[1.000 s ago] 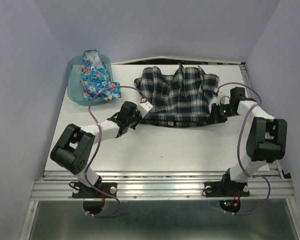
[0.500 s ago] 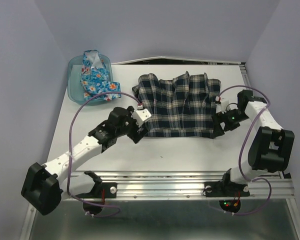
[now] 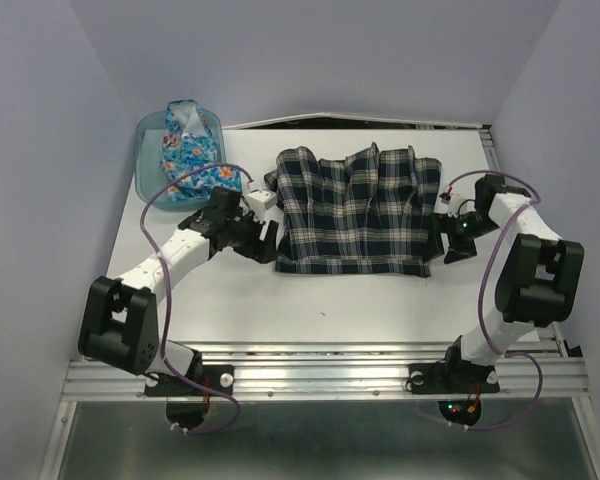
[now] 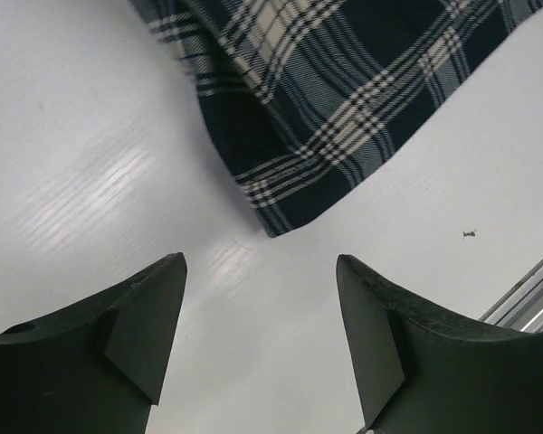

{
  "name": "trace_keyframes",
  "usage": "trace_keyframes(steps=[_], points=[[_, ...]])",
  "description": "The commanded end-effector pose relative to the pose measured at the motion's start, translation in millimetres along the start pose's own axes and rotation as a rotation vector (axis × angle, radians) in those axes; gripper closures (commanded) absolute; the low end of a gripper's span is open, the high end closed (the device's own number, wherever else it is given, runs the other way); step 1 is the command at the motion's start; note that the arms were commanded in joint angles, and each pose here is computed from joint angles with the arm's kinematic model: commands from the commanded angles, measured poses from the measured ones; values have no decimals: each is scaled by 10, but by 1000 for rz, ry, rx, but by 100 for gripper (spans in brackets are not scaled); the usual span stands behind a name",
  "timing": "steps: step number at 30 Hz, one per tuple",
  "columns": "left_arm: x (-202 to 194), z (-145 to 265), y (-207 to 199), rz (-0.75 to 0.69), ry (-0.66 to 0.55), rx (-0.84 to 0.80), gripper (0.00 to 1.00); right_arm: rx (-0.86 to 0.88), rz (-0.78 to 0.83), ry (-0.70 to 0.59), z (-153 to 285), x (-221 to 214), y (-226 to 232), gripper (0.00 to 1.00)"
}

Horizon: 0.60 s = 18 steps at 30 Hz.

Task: Fold and stack the skirts
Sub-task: Flatten the skirt out

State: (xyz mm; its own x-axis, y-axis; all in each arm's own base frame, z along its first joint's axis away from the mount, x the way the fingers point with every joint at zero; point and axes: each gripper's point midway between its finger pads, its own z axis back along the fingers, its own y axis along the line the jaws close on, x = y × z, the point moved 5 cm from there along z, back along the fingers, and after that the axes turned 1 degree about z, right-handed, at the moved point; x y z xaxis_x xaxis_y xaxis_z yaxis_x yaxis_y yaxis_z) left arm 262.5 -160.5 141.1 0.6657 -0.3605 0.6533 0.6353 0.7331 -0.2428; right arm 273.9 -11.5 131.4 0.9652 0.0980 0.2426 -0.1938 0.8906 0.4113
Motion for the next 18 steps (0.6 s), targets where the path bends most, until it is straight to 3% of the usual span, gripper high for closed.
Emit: trace_keyframes(steps=[1,5,14,18], points=[[-24,-8,-34,173,-25,-107,22,2,-90,-59,-116,4,-34,22],[-101,-148,24,242,-9,-110,22,25,-123,-46,-269,-44,-68,30],[-401,-468,363,410,47,-88,22,29,-167,-12,-582,-164,-199,36],[-410,-544,321,430,38,-164,23,52,-177,-11,-635,-137,-208,41]])
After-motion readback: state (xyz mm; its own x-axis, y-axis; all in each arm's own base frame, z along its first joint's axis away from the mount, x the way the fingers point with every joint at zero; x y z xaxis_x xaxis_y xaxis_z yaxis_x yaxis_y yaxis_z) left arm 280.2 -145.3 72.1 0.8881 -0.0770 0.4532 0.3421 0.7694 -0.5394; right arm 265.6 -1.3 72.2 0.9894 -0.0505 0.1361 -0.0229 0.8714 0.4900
